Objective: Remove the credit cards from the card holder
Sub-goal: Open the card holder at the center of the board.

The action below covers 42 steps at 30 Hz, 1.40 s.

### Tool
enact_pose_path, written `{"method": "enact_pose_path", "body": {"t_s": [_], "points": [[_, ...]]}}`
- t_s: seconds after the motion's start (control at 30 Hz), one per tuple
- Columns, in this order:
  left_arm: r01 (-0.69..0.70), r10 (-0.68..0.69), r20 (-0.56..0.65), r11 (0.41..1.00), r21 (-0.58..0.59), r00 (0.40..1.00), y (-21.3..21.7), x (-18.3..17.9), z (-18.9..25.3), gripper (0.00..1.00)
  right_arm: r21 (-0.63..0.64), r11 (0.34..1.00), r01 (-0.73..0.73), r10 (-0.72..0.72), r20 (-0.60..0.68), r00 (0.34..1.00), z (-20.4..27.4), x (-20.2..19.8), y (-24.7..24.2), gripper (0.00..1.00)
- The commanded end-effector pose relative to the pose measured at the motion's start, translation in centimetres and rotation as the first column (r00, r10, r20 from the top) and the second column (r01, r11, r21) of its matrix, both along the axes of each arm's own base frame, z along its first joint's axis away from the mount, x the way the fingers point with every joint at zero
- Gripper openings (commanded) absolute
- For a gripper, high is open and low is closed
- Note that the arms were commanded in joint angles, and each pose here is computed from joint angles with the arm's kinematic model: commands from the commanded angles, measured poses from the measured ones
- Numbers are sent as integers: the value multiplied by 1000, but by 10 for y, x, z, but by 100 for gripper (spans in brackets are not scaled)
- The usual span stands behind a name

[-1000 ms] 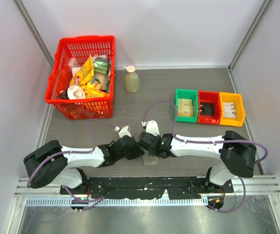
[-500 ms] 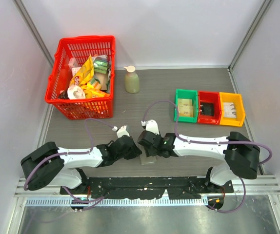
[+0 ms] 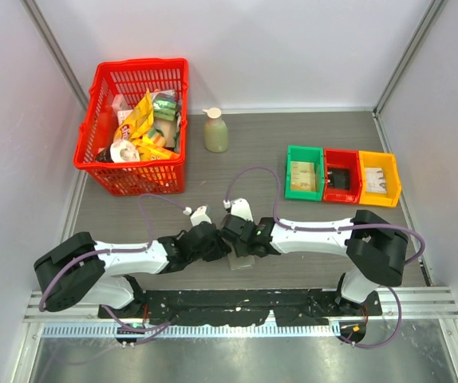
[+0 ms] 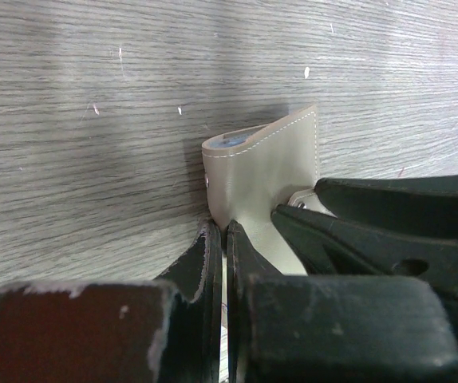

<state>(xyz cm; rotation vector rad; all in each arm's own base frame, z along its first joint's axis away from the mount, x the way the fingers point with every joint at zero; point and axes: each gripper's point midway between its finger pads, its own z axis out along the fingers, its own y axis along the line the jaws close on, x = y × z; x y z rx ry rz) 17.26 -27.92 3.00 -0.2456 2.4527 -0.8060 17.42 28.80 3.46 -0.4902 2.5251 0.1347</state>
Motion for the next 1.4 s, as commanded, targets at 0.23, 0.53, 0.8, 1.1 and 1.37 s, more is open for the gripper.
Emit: {"method": "enact_pose_path", "body": {"t_s": [0.23, 0.53, 0.8, 1.1, 1.37], "points": [[-58, 55, 60, 996, 62, 997, 19, 11, 4, 0, -118, 989, 93, -87, 55, 995, 3, 9, -50, 3], [-72, 69, 56, 995, 65, 996, 22, 17, 1, 0, -63, 985, 163, -160, 47, 986, 7, 19, -79, 1], [-66, 57, 109, 995, 81, 992, 18, 36, 16, 2, 262, 950, 170, -201, 94, 975, 37, 31, -70, 74], [-38, 1, 220, 986, 162, 976, 22, 55, 54, 43, 470, 875, 112, -306, 360, 882, 123, 58, -86, 93], [12, -73, 236, 968, 251, 969, 35, 49, 69, 70, 578, 816, -28, -242, 384, 891, 138, 54, -60, 100]]}}
